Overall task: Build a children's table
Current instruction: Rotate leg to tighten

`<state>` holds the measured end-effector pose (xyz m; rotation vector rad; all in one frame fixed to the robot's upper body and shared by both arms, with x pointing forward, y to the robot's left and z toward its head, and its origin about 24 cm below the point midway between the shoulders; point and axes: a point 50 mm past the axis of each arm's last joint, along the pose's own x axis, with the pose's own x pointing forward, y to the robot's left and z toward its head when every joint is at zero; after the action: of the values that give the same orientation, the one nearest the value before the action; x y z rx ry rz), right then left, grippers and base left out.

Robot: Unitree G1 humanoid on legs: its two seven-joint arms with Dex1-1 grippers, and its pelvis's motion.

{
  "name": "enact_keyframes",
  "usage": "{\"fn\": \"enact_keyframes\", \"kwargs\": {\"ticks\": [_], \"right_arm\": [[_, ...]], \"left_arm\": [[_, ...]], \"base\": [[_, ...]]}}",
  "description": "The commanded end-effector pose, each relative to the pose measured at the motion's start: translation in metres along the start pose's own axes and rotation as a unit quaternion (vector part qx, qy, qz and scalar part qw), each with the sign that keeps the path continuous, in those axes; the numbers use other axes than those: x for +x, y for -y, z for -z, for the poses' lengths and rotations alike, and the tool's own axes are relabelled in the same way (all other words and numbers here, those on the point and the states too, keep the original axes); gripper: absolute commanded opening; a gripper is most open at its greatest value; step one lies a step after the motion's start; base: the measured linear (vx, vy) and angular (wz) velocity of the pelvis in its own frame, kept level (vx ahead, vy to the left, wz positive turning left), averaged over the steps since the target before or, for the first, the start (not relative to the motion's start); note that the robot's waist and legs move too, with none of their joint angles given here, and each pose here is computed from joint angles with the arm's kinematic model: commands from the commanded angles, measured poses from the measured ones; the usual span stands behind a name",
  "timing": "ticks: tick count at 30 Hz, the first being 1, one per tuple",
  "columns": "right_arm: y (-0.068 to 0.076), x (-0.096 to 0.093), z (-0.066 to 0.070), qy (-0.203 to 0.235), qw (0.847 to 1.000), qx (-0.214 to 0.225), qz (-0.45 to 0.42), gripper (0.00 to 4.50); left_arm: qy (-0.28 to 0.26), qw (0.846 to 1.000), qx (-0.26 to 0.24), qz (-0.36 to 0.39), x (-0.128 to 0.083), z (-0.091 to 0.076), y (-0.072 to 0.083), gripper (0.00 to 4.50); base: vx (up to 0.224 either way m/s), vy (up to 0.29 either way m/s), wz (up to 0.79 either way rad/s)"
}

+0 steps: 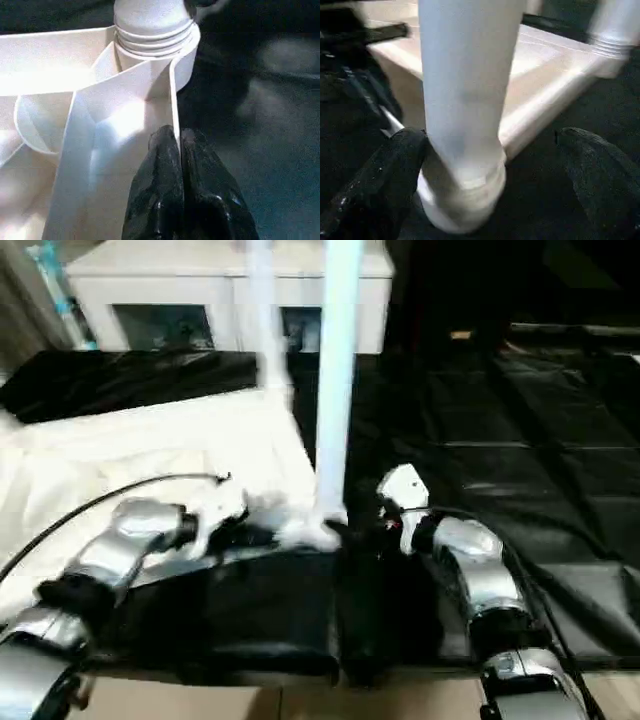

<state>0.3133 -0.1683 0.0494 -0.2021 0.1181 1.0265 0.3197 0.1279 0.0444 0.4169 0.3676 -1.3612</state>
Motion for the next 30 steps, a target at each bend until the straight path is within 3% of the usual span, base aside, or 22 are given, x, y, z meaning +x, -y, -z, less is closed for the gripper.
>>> {"fn": "enact_keyframes", "kwargs": {"ticks": [1, 11, 12, 15, 30], "right_arm": [[-0.0053, -0.0027, 0.0030, -0.018, 0.999, -0.007, -0.031, 4.46], [-0.0119, -0.0005, 0.0064, -0.036, 0.996, -0.001, -0.079, 4.46], [-0.0119, -0.0005, 0.0064, -0.036, 0.996, -0.001, -0.079, 4.19], [-0.0116, 0.0017, 0.0064, -0.040, 0.996, 0.001, -0.084, 4.11], [-0.0096, 0.0001, 0.0097, -0.051, 0.995, 0.009, -0.088, 2.85]], "left_arm": [[-0.022, 0.998, 0.002, 0.062, 0.0068, 0.0071, 0.0149, 0.00], [-0.022, 0.997, 0.008, 0.070, 0.0045, 0.0015, 0.0179, 0.00], [-0.022, 0.997, 0.008, 0.070, 0.0045, 0.0015, 0.0179, 0.00], [-0.026, 0.997, 0.004, 0.070, 0.0034, 0.0029, 0.0188, 0.00], [-0.035, 0.997, -0.004, 0.067, 0.0011, 0.0050, 0.0196, 0.00]], "base": [[0.000, 0.000, 0.00], [0.000, 0.000, 0.00], [0.000, 0.000, 0.00], [0.000, 0.000, 0.00], [0.000, 0.000, 0.00]]}}
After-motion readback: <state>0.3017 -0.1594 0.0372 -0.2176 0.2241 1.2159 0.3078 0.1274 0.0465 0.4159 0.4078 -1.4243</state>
